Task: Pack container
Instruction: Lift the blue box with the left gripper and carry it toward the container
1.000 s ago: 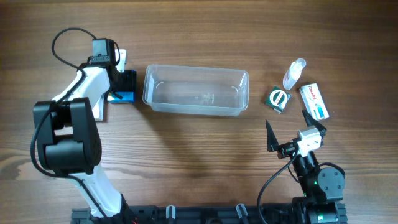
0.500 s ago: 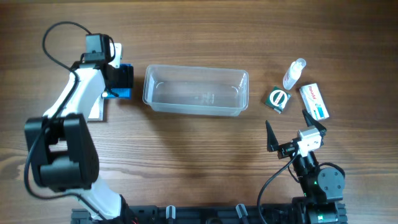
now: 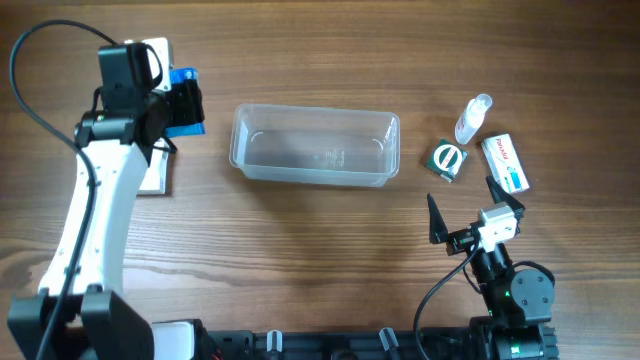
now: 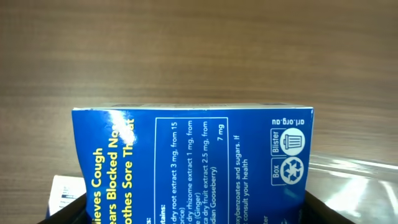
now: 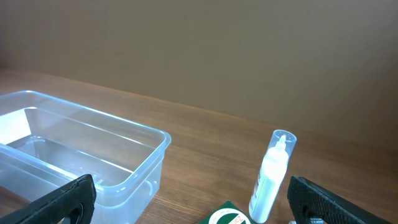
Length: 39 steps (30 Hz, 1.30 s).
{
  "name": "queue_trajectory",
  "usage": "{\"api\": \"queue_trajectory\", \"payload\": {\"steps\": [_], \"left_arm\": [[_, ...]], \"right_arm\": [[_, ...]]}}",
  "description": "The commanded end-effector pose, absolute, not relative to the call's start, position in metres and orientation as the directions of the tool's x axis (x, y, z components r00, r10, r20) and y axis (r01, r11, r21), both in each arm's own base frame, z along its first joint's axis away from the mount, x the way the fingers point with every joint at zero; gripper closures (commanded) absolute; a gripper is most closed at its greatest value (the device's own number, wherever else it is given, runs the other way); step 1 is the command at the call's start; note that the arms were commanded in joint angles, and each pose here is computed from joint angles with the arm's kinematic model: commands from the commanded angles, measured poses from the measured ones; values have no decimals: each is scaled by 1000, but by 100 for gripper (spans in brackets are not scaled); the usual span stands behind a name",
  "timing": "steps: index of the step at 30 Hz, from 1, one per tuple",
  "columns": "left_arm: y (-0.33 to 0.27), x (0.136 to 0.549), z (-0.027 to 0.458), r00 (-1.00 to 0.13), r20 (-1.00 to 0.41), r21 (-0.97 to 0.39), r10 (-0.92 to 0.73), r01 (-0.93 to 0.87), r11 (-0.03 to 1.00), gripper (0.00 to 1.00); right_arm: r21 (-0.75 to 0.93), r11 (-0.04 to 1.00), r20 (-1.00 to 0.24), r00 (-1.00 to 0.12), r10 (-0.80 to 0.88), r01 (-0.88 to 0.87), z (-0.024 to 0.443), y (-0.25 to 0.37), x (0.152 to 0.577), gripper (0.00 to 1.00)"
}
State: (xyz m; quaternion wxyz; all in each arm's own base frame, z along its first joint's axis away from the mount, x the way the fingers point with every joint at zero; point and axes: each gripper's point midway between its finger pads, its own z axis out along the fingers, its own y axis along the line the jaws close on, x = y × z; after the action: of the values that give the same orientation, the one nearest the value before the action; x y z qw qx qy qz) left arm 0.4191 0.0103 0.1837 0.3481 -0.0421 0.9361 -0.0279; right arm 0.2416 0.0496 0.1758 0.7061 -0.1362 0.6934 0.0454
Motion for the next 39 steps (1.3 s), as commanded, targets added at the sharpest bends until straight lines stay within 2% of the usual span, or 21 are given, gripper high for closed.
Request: {"api": "queue_trajectory", "payload": {"steps": [1,6,14,20,39], "left_arm": [[-25,415,201,-732,-678,-120,-63,25,992,27],[-80,409,203,-729,-684,-120,33,157,980,23],[-131,404,198,-727,-682,-145,85,249,958,27],[-135,404,173,-783,-621,-187,36,193,963,28],[-142,397,104,-883,-461,-162,87,180,970,24]], "right_arm": [[-140,955,-990,43,-133,-261,177,51,241,0],[-140,955,-990,43,-133,-261,177,51,241,0],[-140,955,-990,43,-133,-261,177,51,241,0],[-140,955,-990,43,-133,-261,177,51,241,0],[-139,955,-990,43,-133,-261,177,51,241,0]]}}
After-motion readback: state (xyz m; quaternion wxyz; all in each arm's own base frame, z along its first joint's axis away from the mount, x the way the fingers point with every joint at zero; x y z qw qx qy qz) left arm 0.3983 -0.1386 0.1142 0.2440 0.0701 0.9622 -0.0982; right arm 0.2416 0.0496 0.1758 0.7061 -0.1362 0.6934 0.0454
